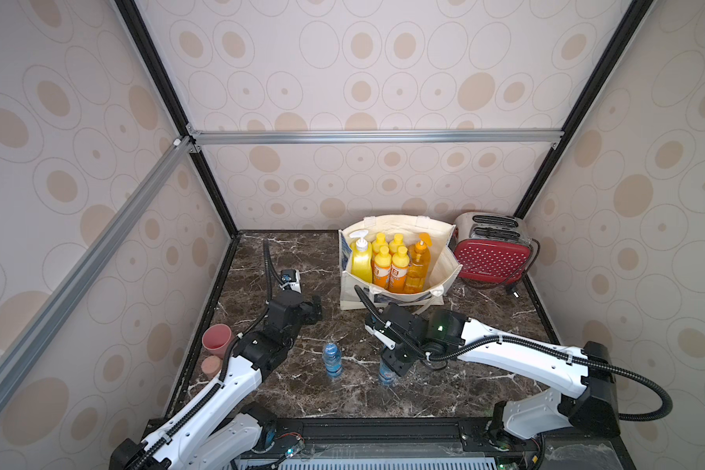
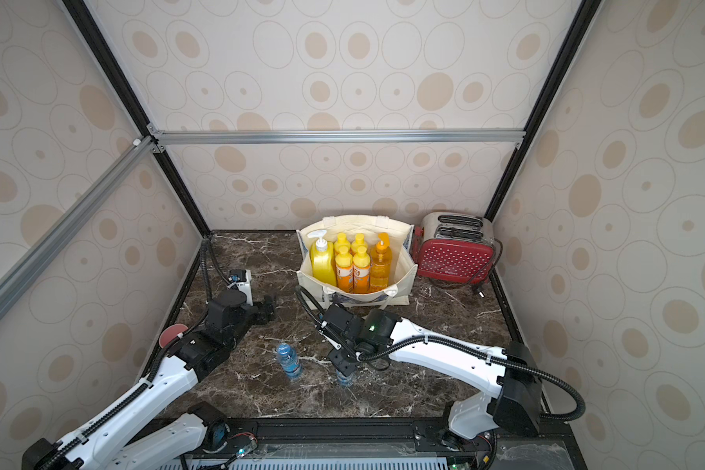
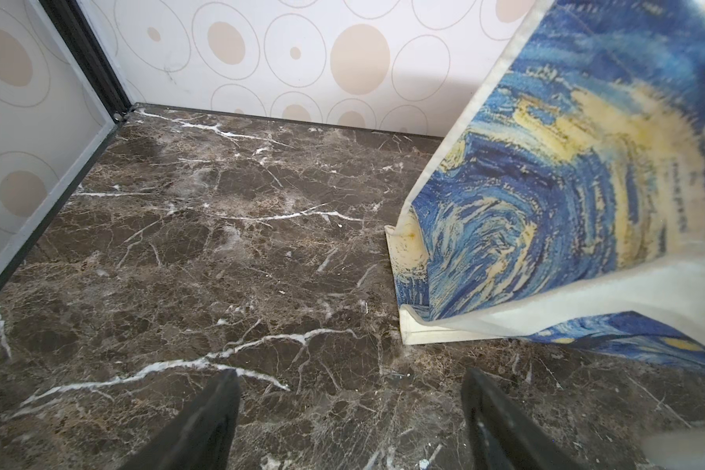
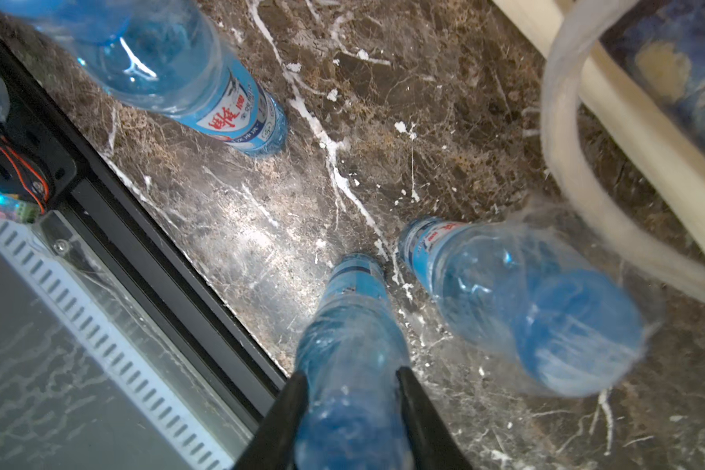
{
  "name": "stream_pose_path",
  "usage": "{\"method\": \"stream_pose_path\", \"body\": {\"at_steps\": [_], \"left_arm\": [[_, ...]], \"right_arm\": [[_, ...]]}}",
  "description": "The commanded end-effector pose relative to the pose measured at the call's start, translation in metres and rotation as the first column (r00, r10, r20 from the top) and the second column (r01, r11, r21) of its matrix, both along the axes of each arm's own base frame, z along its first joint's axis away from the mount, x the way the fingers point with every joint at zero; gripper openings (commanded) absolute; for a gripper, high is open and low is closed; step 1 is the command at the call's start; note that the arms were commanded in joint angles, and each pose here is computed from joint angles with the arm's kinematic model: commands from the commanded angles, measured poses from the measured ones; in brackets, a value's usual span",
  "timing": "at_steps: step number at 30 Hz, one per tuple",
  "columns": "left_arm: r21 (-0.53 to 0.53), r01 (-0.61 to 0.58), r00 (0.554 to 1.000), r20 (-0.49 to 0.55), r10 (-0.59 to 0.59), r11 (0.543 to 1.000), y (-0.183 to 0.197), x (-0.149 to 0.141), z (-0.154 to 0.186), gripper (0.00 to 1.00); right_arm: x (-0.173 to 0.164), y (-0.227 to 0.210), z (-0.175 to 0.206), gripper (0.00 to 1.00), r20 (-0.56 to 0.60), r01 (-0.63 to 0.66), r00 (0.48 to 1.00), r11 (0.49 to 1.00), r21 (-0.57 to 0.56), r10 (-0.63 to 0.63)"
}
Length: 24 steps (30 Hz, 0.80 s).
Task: Pack dish soap into the shopping bag
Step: Pick up the bottle of dish soap at the center of the board.
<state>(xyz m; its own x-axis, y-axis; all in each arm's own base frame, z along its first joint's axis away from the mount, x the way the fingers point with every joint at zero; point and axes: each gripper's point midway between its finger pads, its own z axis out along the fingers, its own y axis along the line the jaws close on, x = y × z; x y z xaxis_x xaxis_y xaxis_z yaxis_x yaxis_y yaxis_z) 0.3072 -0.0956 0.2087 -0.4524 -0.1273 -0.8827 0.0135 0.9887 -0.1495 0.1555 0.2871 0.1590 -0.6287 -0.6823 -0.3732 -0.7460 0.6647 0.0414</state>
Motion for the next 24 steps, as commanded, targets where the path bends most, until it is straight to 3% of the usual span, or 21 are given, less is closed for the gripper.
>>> {"method": "stream_pose_path", "body": {"at_steps": [1, 5, 13, 18, 24], "left_arm": [[-0.014, -0.01, 0.999, 0.04, 0.01, 1.0, 0.001, 0.003, 0.014, 0.84], [-0.013, -0.004, 0.999, 0.039, 0.004, 1.0, 0.0, 0.003, 0.014, 0.84], [-0.01, 0.011, 1.0, 0.029, -0.01, 1.0, -0.004, 0.006, 0.014, 0.84], [-0.007, 0.021, 1.0, 0.022, -0.021, 1.0, -0.006, 0.007, 0.014, 0.84], [-0.004, 0.033, 0.999, 0.012, -0.033, 0.999, -0.009, 0.008, 0.013, 0.84]], "right_arm": [[-0.003, 0.001, 0.009, 0.23, -0.006, -0.012, 1.0, 1.0, -0.002, 0.012], [-0.004, 0.002, 0.041, 0.13, 0.023, -0.031, 0.999, 0.998, 0.055, 0.03], [0.005, -0.007, 0.152, 0.09, 0.185, -0.078, 0.982, 0.972, 0.221, 0.037], [0.03, -0.027, 0.216, 0.06, 0.27, -0.042, 0.961, 0.944, 0.327, -0.051], [0.087, -0.065, 0.266, 0.03, 0.37, 0.092, 0.899, 0.927, 0.364, -0.235]]}}
